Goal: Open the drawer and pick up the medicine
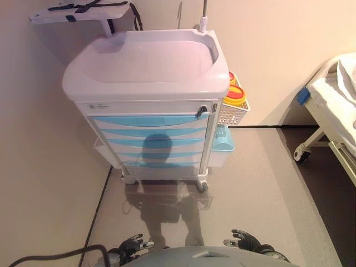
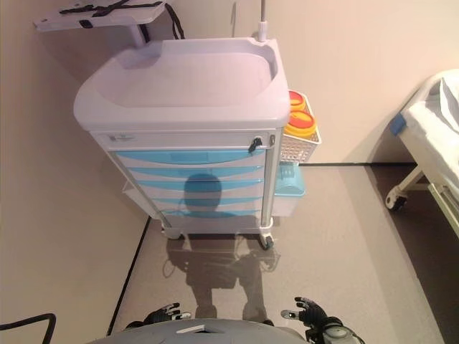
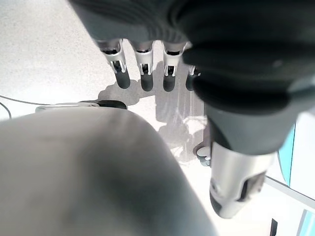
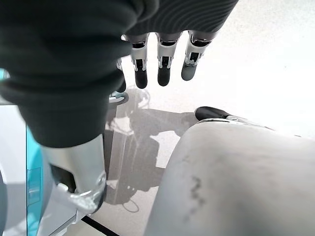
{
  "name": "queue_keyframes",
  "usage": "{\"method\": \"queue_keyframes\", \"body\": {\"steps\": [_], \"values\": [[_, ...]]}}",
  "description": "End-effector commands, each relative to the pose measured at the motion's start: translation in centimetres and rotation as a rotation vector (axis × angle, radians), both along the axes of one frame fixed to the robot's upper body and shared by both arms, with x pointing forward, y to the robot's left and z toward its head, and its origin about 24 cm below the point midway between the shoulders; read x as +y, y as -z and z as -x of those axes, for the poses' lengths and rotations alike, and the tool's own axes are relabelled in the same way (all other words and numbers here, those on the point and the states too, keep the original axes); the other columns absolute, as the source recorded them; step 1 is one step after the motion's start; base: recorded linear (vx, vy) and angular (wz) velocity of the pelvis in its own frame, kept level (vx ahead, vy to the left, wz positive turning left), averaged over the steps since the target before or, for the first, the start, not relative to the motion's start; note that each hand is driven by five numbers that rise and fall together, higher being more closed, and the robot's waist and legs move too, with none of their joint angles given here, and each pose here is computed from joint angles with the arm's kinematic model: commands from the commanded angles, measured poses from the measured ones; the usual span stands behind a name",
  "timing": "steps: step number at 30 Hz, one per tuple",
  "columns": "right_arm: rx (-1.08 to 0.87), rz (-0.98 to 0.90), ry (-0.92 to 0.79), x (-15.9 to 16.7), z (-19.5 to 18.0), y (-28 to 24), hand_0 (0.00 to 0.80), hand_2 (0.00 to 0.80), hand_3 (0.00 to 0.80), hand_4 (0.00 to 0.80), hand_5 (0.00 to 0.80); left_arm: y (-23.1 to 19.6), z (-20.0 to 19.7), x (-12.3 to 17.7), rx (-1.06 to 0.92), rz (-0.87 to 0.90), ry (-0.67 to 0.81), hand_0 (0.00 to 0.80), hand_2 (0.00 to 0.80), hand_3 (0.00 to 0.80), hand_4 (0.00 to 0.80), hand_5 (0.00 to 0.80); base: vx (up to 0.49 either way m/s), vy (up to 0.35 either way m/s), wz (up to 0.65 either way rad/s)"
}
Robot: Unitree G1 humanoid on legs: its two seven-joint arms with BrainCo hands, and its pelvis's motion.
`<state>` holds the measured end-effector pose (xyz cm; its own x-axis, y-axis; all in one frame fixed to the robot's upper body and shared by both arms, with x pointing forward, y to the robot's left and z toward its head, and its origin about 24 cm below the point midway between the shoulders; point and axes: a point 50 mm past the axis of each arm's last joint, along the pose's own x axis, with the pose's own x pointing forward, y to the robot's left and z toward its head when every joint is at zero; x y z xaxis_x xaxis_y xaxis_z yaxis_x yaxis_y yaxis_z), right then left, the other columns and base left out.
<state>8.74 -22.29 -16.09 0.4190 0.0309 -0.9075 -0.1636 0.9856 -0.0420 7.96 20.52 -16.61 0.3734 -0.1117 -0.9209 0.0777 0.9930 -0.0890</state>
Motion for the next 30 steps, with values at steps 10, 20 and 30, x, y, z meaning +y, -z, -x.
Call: {"method": "queue_keyframes", "body": {"steps": [10, 20, 30], "values": [[-0.027, -0.038, -0.055, 1.88, -1.43, 0.05, 0.000, 0.000, 0.000, 0.000, 0.000, -0.06, -1.35, -0.75, -0.021, 0.018, 0.019, 0.000, 0.000, 0.000, 0.000, 0.000, 0.000, 0.000, 0.00], [-0.020, -0.036, -0.056, 1.91, -1.19, 0.12, 0.000, 0.000, 0.000, 0.000, 0.000, 0.03, -1.04, -0.71, -0.013, 0.010, -0.010, 0.000, 0.000, 0.000, 0.000, 0.000, 0.014, 0.001, 0.00], [-0.032, -0.033, -0.060, 1.57, -1.47, -0.05, 0.000, 0.000, 0.000, 0.000, 0.000, -0.15, -1.50, -0.06, -0.026, -0.001, -0.069, 0.000, 0.000, 0.000, 0.000, 0.000, 0.028, 0.012, -0.02]]}}
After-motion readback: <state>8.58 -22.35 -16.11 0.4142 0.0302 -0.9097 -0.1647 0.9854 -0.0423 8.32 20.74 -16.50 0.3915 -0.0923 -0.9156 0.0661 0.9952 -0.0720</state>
